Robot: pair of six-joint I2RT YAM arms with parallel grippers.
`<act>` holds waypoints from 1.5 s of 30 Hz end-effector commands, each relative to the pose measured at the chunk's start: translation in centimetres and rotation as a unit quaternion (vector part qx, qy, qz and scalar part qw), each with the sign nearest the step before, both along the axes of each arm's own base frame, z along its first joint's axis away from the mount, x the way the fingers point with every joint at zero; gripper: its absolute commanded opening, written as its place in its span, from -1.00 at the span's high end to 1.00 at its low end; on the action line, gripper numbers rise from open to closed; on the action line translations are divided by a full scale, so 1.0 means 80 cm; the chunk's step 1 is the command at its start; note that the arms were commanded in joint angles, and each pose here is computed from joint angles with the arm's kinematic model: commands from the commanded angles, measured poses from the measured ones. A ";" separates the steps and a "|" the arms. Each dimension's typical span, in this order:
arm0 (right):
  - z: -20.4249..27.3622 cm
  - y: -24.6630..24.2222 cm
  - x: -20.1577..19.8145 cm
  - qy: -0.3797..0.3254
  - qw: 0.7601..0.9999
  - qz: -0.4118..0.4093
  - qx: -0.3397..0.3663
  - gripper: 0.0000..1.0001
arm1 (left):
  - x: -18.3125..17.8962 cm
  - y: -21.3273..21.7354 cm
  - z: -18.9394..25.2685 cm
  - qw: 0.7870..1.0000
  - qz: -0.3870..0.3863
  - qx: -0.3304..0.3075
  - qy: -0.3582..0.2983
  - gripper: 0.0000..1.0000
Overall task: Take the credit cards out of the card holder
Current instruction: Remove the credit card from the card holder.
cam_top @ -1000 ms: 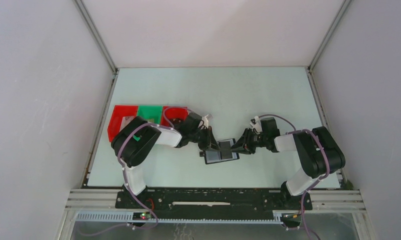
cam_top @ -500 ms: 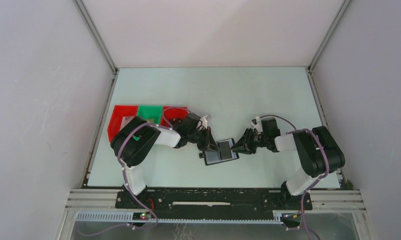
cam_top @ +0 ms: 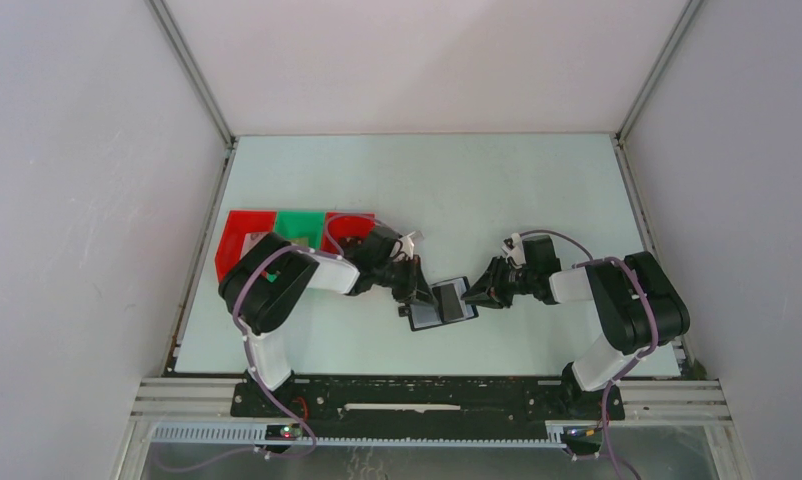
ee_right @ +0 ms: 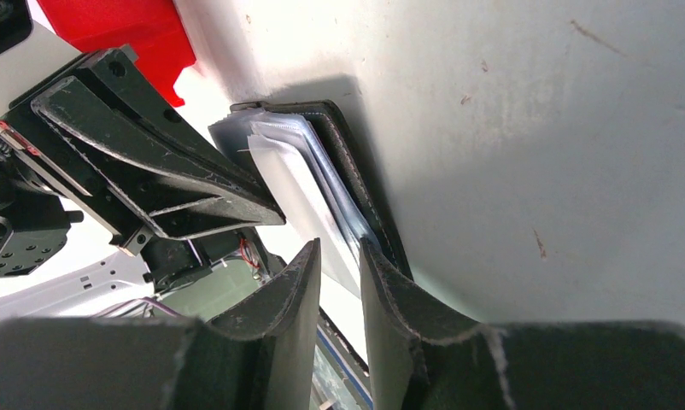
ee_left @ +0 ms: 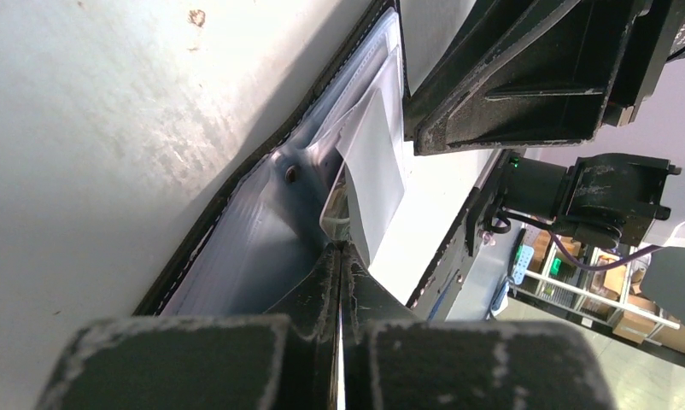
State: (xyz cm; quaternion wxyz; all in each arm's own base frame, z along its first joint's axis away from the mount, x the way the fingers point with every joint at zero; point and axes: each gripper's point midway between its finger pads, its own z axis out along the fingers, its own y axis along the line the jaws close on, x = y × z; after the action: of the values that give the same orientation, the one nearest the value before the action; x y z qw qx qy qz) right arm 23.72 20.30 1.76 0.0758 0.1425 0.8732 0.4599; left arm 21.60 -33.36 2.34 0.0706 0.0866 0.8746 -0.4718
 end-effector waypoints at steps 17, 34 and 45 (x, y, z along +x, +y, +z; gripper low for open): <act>-0.045 -0.034 -0.011 0.023 0.995 -0.036 -0.092 0.31 | -0.004 0.024 -0.005 0.999 -0.003 0.031 0.028 1.00; 0.016 0.005 0.004 -0.083 0.992 0.010 -0.095 0.22 | 0.015 0.025 0.020 0.997 -0.052 0.046 0.030 1.00; 0.029 0.030 0.006 -0.104 0.991 0.037 -0.080 0.22 | 0.029 0.044 0.019 0.994 -0.064 0.077 0.038 1.00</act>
State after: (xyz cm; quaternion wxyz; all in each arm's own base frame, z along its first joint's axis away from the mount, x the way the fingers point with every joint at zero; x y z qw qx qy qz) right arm 23.03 21.95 2.85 0.1354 0.0760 0.9056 0.3946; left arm 23.34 -30.27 3.51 -0.0027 0.1123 0.9022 -0.4165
